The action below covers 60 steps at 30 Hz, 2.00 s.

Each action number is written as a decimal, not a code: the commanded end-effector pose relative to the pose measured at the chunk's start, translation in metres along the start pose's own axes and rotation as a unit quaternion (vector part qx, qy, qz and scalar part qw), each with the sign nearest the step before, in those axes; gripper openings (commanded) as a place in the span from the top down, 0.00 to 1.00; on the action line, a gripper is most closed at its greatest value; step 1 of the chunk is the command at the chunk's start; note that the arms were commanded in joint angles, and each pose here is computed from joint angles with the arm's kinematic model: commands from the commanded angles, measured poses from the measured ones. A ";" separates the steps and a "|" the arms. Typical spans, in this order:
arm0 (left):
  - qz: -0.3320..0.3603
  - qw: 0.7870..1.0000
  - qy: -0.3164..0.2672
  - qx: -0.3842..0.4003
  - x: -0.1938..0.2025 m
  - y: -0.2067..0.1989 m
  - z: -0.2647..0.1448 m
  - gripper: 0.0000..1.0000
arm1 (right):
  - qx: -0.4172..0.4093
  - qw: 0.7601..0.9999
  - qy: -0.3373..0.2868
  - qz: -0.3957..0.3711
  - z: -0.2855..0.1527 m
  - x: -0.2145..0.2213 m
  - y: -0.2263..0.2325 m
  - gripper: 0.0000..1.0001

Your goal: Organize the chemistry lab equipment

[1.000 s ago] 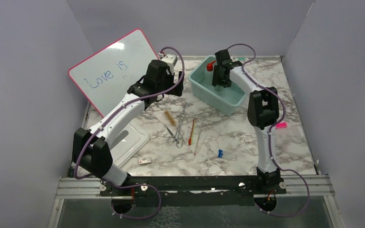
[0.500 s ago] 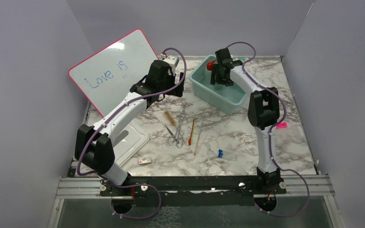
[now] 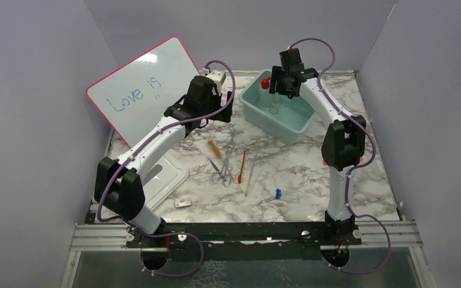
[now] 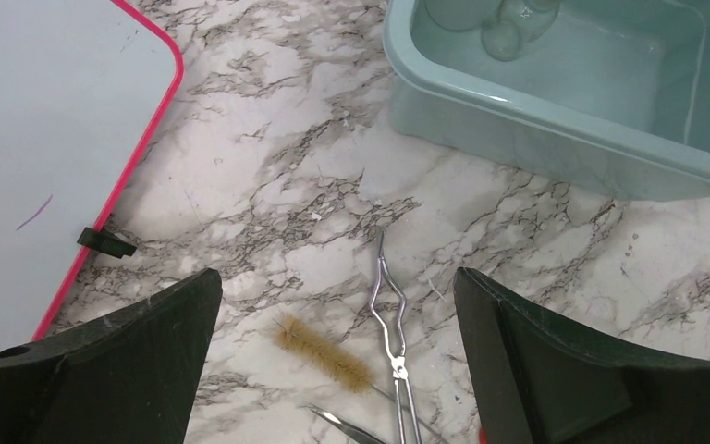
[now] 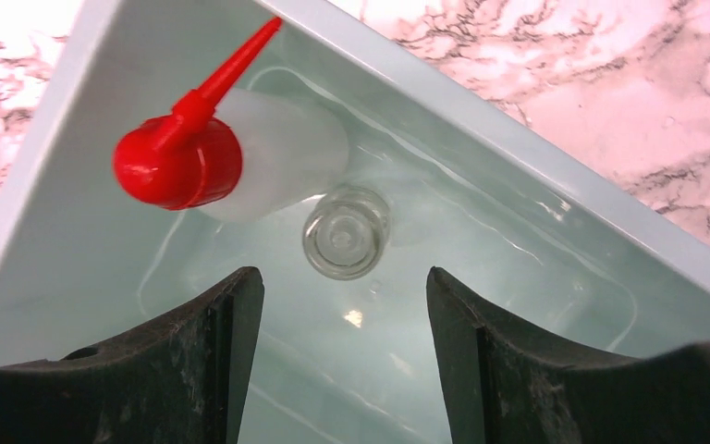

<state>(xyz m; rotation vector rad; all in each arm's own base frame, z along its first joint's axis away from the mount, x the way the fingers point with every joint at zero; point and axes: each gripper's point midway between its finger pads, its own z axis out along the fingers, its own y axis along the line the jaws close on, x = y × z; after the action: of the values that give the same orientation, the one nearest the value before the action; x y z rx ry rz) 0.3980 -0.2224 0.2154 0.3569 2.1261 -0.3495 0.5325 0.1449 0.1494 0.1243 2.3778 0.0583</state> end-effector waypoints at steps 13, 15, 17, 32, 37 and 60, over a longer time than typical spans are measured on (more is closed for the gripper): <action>-0.005 1.000 -0.011 0.011 -0.012 -0.004 -0.005 0.01 | -0.143 0.988 -0.045 -0.025 0.014 -0.031 0.057 0.24; -0.005 1.000 -0.011 0.013 -0.012 -0.005 -0.004 0.01 | -0.146 0.987 -0.051 -0.034 0.021 -0.033 0.059 0.23; -0.005 1.000 -0.010 0.013 -0.012 -0.005 -0.003 0.01 | -0.144 0.987 -0.053 -0.041 0.029 -0.032 0.059 0.23; -0.005 1.000 -0.004 0.013 -0.008 -0.004 0.000 0.01 | -0.182 0.977 -0.050 -0.100 0.056 -0.015 0.071 0.32; -0.006 1.000 -0.002 0.013 -0.007 -0.004 0.000 0.01 | -0.190 0.978 -0.042 -0.069 0.054 -0.012 0.074 0.39; -0.013 1.000 -0.009 0.011 -0.010 -0.004 -0.007 0.01 | -0.176 0.977 -0.113 -0.032 -0.011 -0.066 0.067 0.19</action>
<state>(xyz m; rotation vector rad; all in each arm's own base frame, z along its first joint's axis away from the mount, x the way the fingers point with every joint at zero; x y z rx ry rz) 0.3957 -0.2238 0.2105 0.3542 2.1474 -0.3620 0.5797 0.2111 0.1403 -0.1058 2.2359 0.4329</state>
